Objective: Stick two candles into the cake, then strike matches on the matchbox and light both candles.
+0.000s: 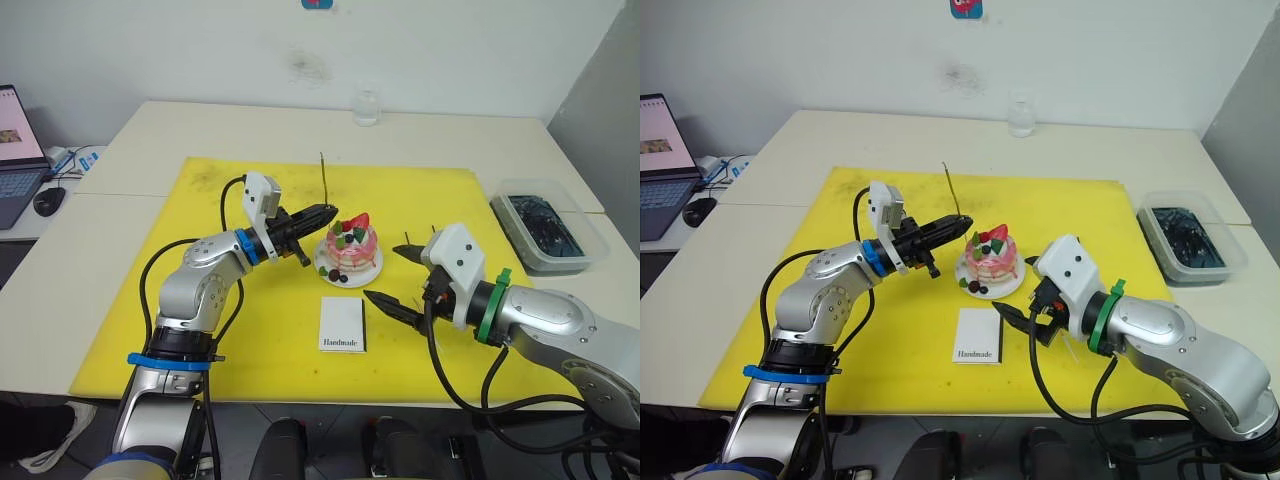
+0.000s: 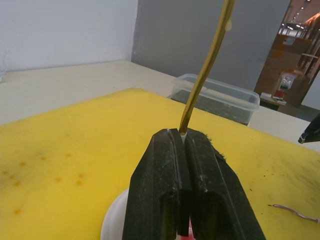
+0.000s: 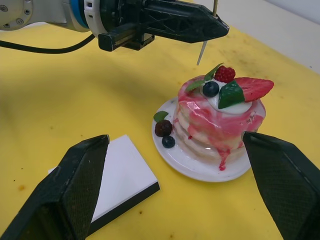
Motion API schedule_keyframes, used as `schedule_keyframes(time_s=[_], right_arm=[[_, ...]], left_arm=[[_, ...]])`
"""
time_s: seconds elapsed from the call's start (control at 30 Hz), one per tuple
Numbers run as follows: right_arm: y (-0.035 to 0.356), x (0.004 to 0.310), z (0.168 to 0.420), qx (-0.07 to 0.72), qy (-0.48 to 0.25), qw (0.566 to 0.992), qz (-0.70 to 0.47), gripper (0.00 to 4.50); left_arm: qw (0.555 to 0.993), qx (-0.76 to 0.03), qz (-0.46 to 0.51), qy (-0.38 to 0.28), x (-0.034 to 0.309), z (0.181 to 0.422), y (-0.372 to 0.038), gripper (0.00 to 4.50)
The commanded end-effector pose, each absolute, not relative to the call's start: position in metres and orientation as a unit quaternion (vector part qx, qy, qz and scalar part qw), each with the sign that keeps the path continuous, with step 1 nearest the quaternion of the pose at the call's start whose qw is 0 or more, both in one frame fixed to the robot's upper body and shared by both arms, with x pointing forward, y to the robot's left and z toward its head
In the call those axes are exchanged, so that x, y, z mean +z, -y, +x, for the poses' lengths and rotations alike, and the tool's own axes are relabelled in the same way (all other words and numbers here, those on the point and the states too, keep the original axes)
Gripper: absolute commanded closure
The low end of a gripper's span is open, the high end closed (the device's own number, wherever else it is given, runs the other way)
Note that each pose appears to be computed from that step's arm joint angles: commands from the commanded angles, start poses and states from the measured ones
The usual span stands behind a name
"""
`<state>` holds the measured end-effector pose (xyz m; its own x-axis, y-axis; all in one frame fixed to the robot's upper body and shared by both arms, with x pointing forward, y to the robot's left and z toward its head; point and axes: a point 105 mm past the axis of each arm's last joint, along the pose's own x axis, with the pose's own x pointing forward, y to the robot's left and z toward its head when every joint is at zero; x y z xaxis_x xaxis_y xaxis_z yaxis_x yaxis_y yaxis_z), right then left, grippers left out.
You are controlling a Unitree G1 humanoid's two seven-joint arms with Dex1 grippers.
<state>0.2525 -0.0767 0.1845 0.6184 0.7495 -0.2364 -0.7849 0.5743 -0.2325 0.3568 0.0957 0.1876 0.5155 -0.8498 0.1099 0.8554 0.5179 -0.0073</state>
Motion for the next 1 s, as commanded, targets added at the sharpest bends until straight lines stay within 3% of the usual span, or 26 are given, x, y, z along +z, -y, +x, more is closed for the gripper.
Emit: schedule_keyframes(time_s=[0.03,0.37,0.67,1.0], right_arm=[[0.077,0.197,0.249,0.427,-0.027,0.888,-0.169,0.06],[0.077,0.196,0.249,0.421,-0.028,0.892,-0.164,0.06],[0.079,0.188,0.246,0.421,-0.038,0.892,-0.161,0.06],[0.079,0.188,0.246,0.424,-0.04,0.89,-0.163,0.06]], left_arm=[[0.866,-0.496,-0.027,0.062,0.193,0.352,-0.094,4.5],[0.879,-0.472,-0.032,0.059,0.178,0.358,-0.095,4.5],[0.871,-0.485,-0.052,0.066,0.195,0.355,-0.096,4.5],[0.87,-0.487,-0.053,0.058,0.189,0.354,-0.091,4.5]])
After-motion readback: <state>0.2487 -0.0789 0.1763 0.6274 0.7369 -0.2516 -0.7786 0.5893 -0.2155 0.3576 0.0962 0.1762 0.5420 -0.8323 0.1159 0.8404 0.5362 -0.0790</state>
